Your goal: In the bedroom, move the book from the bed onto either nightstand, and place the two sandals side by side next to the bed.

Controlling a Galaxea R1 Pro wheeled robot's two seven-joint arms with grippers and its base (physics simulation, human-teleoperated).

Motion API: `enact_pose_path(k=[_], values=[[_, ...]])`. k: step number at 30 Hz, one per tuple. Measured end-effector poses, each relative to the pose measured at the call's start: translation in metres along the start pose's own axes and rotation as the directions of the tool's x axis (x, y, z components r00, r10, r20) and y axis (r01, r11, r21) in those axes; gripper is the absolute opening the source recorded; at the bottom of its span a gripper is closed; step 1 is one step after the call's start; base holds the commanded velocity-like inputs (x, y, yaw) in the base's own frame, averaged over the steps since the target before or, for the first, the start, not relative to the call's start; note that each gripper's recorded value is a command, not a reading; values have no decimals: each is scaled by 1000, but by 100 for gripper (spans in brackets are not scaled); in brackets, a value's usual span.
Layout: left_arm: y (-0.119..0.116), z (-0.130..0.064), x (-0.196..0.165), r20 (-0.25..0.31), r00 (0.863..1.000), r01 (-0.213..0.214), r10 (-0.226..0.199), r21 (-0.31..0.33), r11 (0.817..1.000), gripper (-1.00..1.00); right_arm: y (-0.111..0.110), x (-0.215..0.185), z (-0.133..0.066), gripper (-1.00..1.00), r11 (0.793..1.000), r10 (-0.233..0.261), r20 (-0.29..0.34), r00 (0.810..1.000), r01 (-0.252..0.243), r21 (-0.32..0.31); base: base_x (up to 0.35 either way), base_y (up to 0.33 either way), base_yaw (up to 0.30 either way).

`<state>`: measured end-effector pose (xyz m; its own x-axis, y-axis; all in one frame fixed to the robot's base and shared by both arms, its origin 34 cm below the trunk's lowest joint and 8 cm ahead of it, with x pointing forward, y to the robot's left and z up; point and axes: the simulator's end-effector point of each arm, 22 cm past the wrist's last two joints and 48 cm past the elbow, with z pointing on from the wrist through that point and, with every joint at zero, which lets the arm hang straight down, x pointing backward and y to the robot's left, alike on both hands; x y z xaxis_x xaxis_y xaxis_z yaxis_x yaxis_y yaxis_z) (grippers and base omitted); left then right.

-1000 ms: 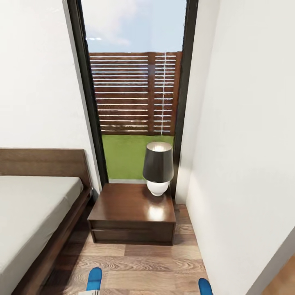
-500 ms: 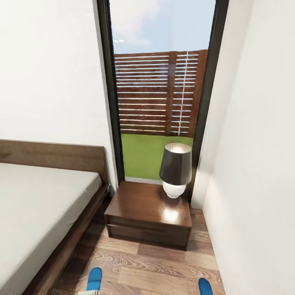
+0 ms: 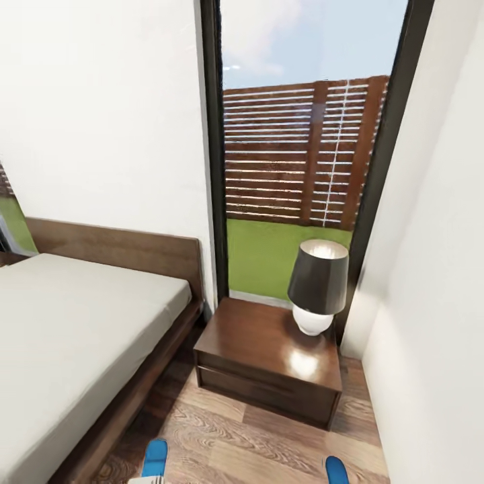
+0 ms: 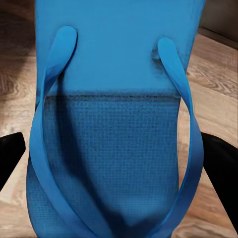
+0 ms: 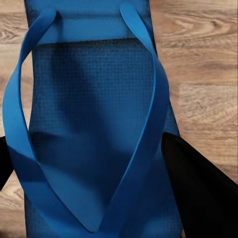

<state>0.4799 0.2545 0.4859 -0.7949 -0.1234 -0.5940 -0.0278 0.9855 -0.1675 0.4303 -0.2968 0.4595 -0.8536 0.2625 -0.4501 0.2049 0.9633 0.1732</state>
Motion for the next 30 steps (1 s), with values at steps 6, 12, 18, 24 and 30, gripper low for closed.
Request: enact_pose_path(k=[6, 12, 18, 24, 30], values=[[0, 0, 0, 0, 1000, 0, 0, 0, 1000, -100, 0, 0, 0, -100, 1000, 0, 0, 1000, 0, 0, 0, 0, 292], [0, 0, 0, 0, 1000, 0, 0, 0, 1000, -100, 0, 0, 0, -100, 1000, 0, 0, 1000, 0, 0, 0, 0, 292], [0, 0, 0, 0, 1000, 0, 0, 0, 1000, -100, 0, 0, 0, -100, 1000, 1, 1, 1000, -1, 0, 0, 0, 292], [0, 0, 0, 0, 1000, 0, 0, 0, 1000, -100, 0, 0, 0, -100, 1000, 1, 0, 1000, -1, 0, 0, 0, 292], [-1, 0, 0, 0, 1000, 1, -1, 1, 1000, -100, 0, 0, 0, -100, 1000, 1, 1, 1000, -1, 0, 77, -119, 292]])
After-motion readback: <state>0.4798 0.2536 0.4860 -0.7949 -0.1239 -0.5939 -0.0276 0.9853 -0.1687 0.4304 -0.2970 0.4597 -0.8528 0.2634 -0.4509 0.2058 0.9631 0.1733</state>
